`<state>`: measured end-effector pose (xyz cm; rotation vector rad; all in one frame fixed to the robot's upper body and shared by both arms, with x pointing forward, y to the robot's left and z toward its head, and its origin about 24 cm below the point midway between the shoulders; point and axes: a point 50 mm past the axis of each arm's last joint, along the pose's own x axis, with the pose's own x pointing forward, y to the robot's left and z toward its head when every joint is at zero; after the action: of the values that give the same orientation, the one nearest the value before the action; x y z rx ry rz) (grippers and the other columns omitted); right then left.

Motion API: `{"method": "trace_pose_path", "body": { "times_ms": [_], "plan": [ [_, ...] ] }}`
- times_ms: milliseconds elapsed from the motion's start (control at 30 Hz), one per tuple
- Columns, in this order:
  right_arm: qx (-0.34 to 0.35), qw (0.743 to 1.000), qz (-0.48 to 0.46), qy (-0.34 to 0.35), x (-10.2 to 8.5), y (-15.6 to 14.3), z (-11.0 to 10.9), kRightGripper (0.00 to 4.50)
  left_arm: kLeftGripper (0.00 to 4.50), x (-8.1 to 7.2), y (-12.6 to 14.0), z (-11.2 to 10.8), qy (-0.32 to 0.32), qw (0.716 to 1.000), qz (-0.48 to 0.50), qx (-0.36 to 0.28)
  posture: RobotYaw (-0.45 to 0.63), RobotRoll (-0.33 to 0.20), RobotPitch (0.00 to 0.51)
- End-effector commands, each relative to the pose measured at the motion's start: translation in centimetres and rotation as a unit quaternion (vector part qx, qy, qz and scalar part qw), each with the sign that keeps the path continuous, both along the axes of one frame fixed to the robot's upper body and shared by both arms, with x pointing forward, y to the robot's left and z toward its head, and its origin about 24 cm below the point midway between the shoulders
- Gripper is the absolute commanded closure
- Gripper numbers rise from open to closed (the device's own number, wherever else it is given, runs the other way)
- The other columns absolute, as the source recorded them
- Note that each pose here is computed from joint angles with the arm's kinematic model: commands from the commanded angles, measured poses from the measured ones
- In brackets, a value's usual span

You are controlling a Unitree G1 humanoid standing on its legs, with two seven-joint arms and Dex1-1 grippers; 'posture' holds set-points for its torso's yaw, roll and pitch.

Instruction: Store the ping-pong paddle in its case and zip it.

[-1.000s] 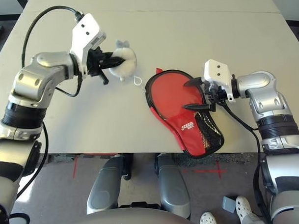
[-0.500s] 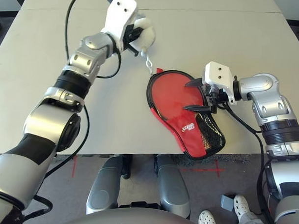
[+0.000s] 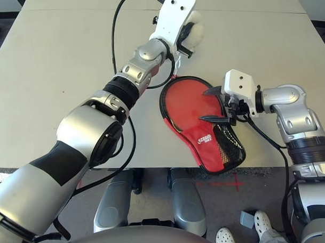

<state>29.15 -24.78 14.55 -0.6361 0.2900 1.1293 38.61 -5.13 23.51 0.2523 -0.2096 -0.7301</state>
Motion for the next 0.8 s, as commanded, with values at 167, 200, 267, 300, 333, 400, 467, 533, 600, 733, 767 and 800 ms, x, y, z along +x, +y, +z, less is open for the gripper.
{"method": "trace_pose_path", "body": {
  "times_ms": [167, 200, 267, 300, 333, 400, 467, 533, 600, 733, 767, 800],
  "plan": [
    [-0.037, 0.992, -0.013, 0.120, -2.3, -0.2, -5.8, 0.00, 1.76, -3.8, -5.7, 0.7, 0.002, 0.991, -0.131, -0.012, -0.11, 0.000, 0.307],
    [-0.037, 0.992, -0.014, 0.121, -2.3, -0.3, -5.9, 0.00, 1.42, -3.6, -5.4, 0.8, 0.003, 0.991, -0.130, -0.013, -0.11, 0.000, 0.307],
    [-0.038, 0.992, -0.016, 0.121, -2.4, -0.3, -6.0, 0.00, 0.64, -3.2, -4.8, 1.0, 0.004, 0.991, -0.130, -0.015, -0.10, 0.000, 0.304],
    [-0.038, 0.992, -0.017, 0.121, -2.4, -0.3, -6.1, 0.00, 0.31, -3.0, -4.6, 1.1, 0.004, 0.991, -0.131, -0.016, -0.10, 0.000, 0.304],
    [-0.037, 0.992, -0.018, 0.120, -2.3, -0.3, -6.1, 0.00, 0.02, -2.9, -4.3, 1.2, 0.005, 0.991, -0.131, -0.018, -0.10, 0.000, 0.303],
    [-0.037, 0.992, -0.019, 0.119, -2.2, -0.3, -6.1, 0.00, 0.02, -2.5, -3.7, 1.5, 0.006, 0.991, -0.129, -0.021, -0.09, 0.000, 0.303],
    [-0.037, 0.992, -0.020, 0.118, -2.0, -0.2, -6.1, 0.00, 0.02, -2.1, -3.1, 1.7, 0.002, 0.992, -0.127, -0.020, -0.09, 0.000, 0.303],
    [-0.037, 0.992, -0.021, 0.116, -1.9, -0.2, -6.1, 0.00, 0.02, -1.7, -2.2, 1.9, -0.002, 0.992, -0.125, -0.018, -0.08, 0.000, 0.301],
    [-0.037, 0.992, -0.023, 0.114, -1.7, -0.3, -6.1, 0.00, 0.02, -0.9, -0.6, 1.9, -0.006, 0.993, -0.118, -0.007, -0.06, 0.000, 0.301],
    [-0.033, 0.993, -0.028, 0.112, -1.4, -0.3, -6.1, 0.00, 0.02, 0.2, 2.9, 1.4, -0.011, 0.993, -0.116, 0.023, -0.05, 0.000, 0.300],
    [-0.032, 0.993, -0.029, 0.112, -1.3, -0.3, -6.1, 0.00, 0.02, 0.3, 3.7, 1.2, -0.012, 0.992, -0.120, 0.032, -0.04, 0.000, 0.300],
    [-0.030, 0.993, -0.030, 0.112, -1.3, -0.3, -6.0, 0.00, 0.02, 0.4, 4.4, 1.0, -0.010, 0.992, -0.123, 0.040, -0.04, 0.000, 0.300]
  ]
}}
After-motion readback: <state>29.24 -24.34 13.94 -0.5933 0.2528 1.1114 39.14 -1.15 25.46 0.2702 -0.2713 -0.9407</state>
